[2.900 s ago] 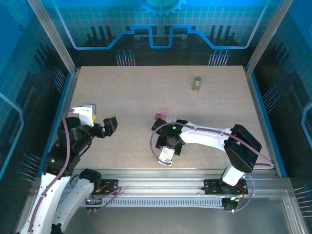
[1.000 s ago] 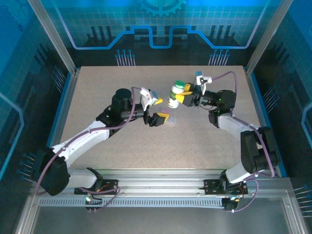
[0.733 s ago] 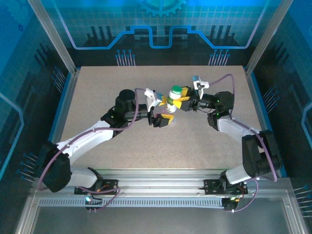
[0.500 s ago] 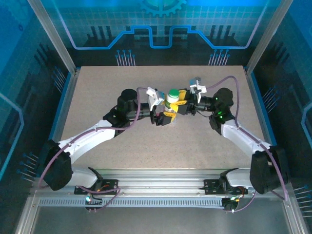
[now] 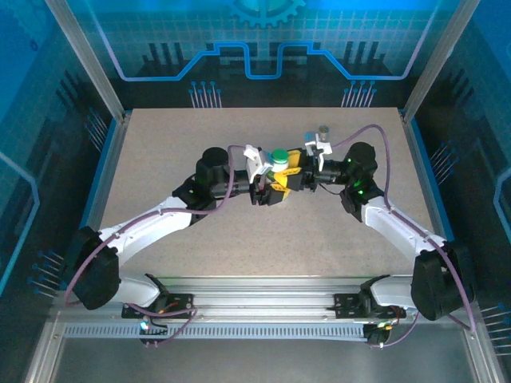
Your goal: Sort the pills into containers
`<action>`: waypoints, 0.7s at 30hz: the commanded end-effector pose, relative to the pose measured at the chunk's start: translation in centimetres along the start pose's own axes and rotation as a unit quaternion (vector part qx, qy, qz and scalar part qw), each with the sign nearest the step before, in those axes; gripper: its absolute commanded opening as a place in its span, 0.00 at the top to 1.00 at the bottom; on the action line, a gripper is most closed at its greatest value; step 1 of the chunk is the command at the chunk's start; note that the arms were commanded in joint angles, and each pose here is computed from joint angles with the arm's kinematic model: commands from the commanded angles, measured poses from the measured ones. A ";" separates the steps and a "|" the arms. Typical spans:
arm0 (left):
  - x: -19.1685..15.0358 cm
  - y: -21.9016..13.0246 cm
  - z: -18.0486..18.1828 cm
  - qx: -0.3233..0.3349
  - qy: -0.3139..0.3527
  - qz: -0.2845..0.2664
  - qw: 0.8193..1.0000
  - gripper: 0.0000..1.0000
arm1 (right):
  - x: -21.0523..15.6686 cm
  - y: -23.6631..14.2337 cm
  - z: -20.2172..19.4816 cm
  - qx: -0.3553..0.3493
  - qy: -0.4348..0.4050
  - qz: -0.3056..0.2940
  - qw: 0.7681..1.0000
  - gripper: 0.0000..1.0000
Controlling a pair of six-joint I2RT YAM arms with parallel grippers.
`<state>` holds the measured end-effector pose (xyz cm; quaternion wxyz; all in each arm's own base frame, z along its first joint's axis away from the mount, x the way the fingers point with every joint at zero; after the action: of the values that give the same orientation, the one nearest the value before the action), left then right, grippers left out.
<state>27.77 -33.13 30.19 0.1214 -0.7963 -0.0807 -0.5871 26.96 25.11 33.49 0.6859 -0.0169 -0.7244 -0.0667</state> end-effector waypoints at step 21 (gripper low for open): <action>-1.6 -0.7 -0.6 -0.002 0.019 -0.031 0.999 0.58 | 0.6 -1.2 0.1 -0.038 -0.023 -0.028 0.999 0.70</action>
<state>27.46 -33.07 28.21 0.1216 -0.7993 -0.0992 -0.5801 26.20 25.01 31.90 0.6899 -0.0088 -0.7207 -0.0673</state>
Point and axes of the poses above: each hand's point on the last joint's axis, 136 mm out from that joint toward the fingers, its own y axis out along the fingers, its own z axis along the line the jaws close on, x = y × z, the point moved 1 cm from there along -y, back along the fingers, and after that the axes turned 13 degrees about -y, right-handed, at the moved point
